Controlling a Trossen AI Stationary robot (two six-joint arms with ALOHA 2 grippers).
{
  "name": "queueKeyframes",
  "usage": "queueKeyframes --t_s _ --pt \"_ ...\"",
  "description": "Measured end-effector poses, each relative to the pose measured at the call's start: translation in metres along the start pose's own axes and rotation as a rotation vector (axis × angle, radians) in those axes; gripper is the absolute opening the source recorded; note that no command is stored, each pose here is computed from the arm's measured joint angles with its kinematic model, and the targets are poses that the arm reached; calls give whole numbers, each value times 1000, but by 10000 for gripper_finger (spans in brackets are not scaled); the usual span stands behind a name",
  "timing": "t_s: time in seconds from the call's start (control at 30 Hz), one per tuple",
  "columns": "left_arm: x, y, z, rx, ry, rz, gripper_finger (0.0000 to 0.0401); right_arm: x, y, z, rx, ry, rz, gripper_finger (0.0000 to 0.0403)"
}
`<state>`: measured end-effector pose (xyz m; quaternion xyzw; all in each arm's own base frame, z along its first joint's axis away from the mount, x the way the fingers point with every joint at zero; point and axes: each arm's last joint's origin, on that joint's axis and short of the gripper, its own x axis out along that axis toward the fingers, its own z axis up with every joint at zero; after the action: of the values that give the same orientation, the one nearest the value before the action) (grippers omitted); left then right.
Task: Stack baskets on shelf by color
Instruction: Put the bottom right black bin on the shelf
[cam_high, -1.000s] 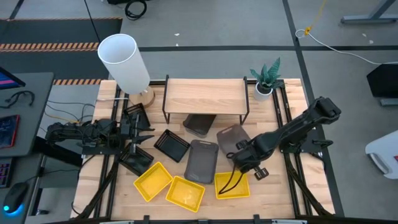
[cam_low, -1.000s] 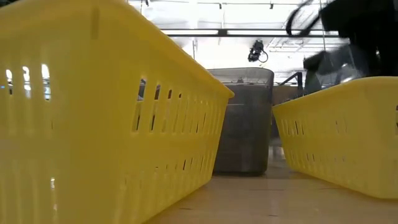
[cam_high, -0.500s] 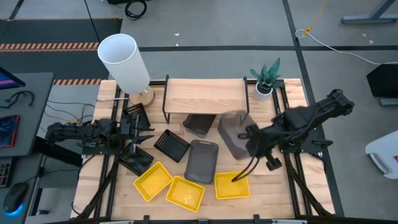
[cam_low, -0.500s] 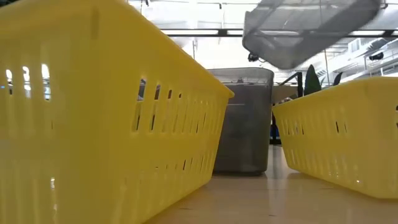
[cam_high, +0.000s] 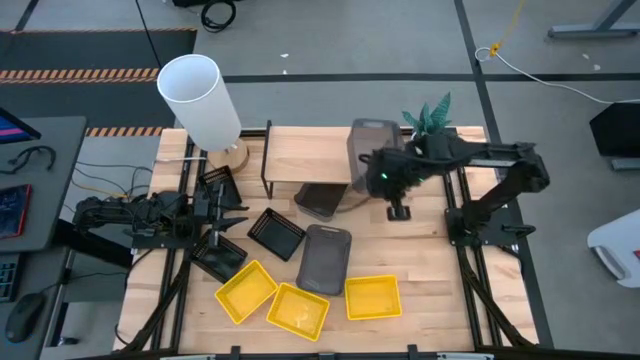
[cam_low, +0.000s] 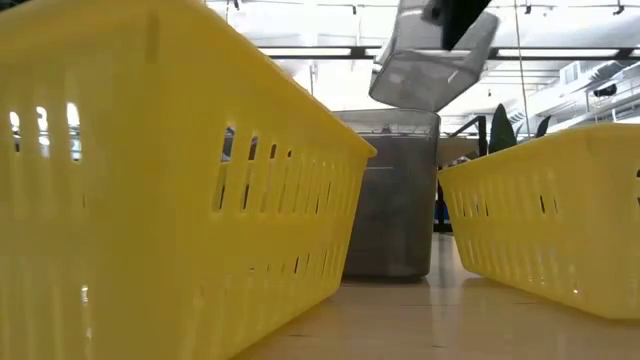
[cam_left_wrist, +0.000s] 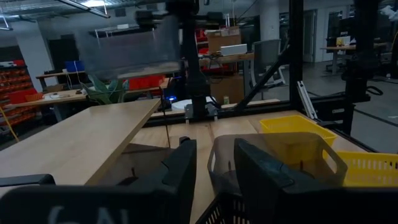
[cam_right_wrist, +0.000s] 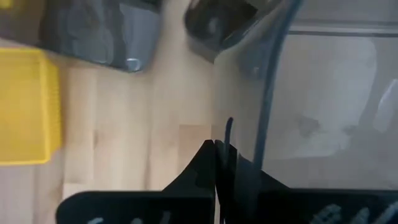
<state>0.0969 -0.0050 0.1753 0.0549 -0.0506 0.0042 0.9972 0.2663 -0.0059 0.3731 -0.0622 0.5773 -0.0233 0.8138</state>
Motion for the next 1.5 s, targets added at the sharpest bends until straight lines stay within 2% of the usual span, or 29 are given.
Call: queueKeyframes --t_s 0.23,0.43,0.83,1.0,1.33,1.5 --pt "0 0 0 0 0 0 114 31 -36 19 75 90 22 3" --pt "0 0 0 0 0 -1 114 61 -50 20 111 246 17 3" --pt "0 0 0 -1 0 0 114 65 -66 15 155 270 25 10" --pt "0 0 0 -1 0 0 114 65 -67 16 158 260 24 37" --pt "0 0 0 0 0 0 114 65 -65 16 162 261 62 124" --pt "0 0 0 0 0 0 114 64 -60 16 160 274 83 144"
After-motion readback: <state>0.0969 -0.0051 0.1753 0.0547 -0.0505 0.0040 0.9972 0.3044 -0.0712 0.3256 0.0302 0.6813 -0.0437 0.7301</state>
